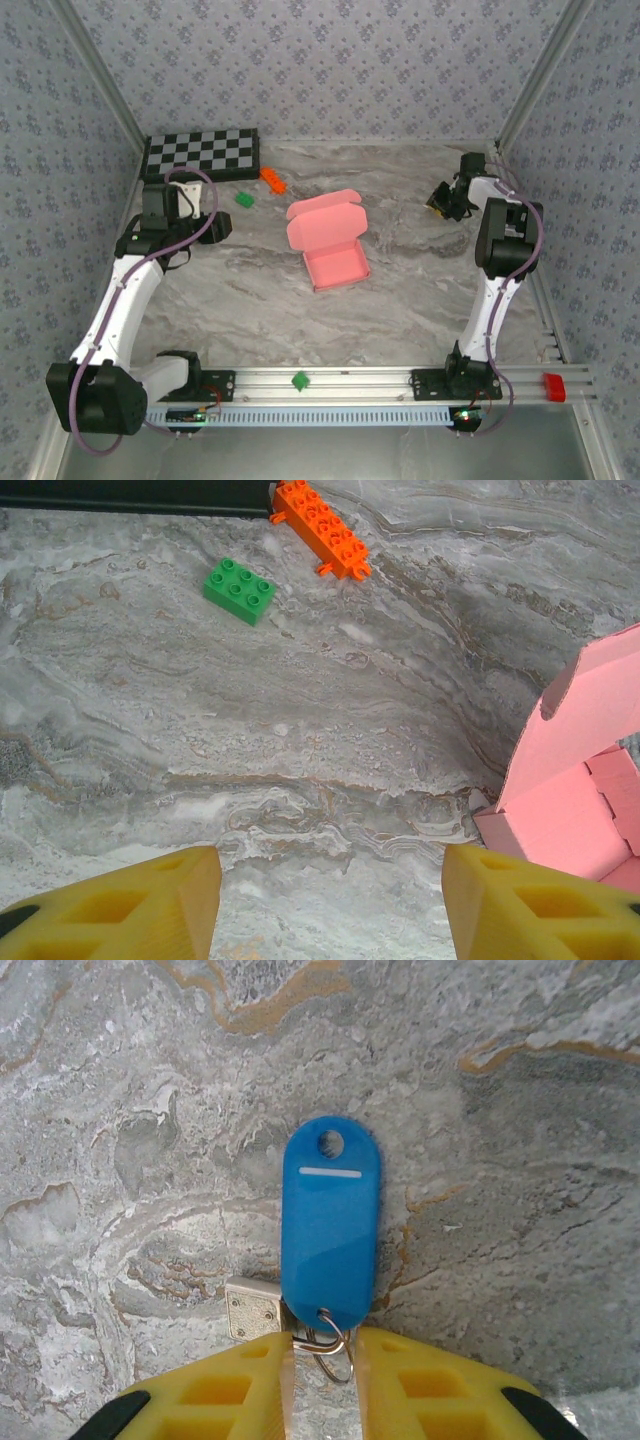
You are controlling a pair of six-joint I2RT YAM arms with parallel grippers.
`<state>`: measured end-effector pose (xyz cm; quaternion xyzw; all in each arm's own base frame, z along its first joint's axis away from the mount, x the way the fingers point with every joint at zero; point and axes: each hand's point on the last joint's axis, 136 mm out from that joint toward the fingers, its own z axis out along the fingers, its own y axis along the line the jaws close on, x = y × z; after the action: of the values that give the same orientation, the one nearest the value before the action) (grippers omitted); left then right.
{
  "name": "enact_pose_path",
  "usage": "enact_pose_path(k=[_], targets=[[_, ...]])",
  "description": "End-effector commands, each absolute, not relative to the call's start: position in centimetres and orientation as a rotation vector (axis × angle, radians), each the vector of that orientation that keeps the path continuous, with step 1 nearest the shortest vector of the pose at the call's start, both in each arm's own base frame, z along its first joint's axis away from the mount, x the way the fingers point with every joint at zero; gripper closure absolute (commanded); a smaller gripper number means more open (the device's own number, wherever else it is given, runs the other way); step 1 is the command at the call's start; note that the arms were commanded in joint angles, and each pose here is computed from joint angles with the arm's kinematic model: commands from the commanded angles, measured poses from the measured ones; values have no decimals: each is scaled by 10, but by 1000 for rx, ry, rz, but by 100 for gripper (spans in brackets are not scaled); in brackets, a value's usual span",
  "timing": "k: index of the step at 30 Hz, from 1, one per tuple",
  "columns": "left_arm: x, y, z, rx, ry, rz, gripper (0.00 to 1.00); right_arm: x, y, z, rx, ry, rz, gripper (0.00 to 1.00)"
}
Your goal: Fold the paper box
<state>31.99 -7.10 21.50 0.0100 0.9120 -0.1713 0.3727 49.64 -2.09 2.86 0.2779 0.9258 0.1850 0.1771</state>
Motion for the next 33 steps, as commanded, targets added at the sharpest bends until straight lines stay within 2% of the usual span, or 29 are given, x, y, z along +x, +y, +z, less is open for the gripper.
enact_pose_path(k=[1,19,26,33], targets=[[316,-70,221,44,2317,-440,40,492,-23,20,838,2632,495,75],[316,-71,221,47,2317,-443,40,492,-24,16,835,2633,496,94],[317,-71,220,46,2318,-444,40,480,-24,35,781,2618,467,100],[316,-71,220,47,2320,-444,40,448,-20,68,670,2584,423,100]])
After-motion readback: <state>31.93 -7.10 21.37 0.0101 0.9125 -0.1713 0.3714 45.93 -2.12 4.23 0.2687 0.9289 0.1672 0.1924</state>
